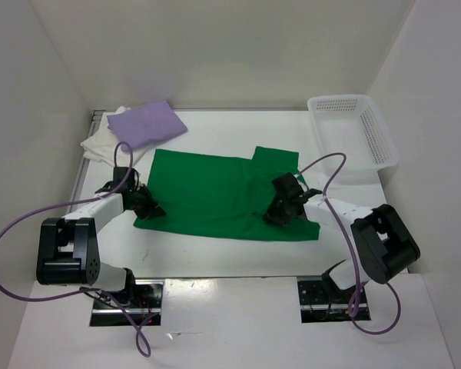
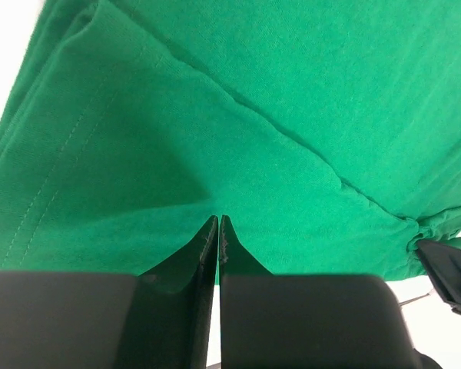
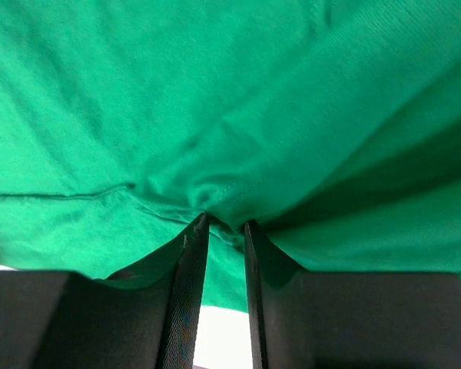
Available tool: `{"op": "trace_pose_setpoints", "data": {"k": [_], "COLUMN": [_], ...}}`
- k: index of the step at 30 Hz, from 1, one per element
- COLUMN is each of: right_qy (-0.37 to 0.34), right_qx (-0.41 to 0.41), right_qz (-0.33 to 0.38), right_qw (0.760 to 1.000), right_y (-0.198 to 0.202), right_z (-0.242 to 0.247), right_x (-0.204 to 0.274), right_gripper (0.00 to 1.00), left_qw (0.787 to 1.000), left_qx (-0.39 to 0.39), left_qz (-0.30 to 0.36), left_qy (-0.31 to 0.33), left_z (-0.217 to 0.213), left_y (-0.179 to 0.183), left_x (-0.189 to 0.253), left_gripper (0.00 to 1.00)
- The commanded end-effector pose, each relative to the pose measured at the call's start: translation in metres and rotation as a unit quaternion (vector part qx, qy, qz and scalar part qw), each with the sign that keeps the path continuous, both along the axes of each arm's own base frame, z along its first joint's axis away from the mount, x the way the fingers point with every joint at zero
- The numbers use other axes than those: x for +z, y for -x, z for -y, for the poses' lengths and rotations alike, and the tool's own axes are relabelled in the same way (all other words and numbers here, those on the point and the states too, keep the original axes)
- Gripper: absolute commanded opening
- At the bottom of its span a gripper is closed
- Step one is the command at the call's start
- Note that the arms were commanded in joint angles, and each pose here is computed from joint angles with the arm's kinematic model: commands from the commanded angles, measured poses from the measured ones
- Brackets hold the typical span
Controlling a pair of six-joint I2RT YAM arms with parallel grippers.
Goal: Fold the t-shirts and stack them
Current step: Fold the flattened tshirt in 1/3 of the way
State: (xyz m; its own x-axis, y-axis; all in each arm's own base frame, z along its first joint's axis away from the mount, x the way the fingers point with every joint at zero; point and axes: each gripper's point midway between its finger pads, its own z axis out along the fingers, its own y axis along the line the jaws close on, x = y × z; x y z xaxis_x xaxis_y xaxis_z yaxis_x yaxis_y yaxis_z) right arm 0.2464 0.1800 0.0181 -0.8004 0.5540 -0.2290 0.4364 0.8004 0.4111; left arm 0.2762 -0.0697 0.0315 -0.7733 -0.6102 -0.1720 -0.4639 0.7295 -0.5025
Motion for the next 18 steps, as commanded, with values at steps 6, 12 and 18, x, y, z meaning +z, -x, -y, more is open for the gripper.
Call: {"op": "trace_pose_setpoints", "data": {"k": [6,12,18], "right_qy": [0.014,0.014,0.017], "right_qx": [0.009,0.014,0.024], "right_qz": [0.053,0.038,0.068], "right_qw": [0.998,0.999,0.997], "right_y": [-0.029,-0.029,-0.05], "right_z": [-0.006,-0.009,-0.017], "right_x": [0.023,0.01,0.026], "right_gripper": [0.44,0.39,0.11], "left_qw": [1.0,0.997,0.997], "left_qx": [0.002,0.058,0.066], "left_qz": [-0.013,-0.051,-0.041], "left_qy": [-0.014,0.024,0.027], "left_z": [-0.007,-0.027,-0.031], "left_y": [0.009,0.014,0.011], "left_x": [-0.004,-0.019,-0.013], "left_gripper": [0.06,0.03,0.03]}}
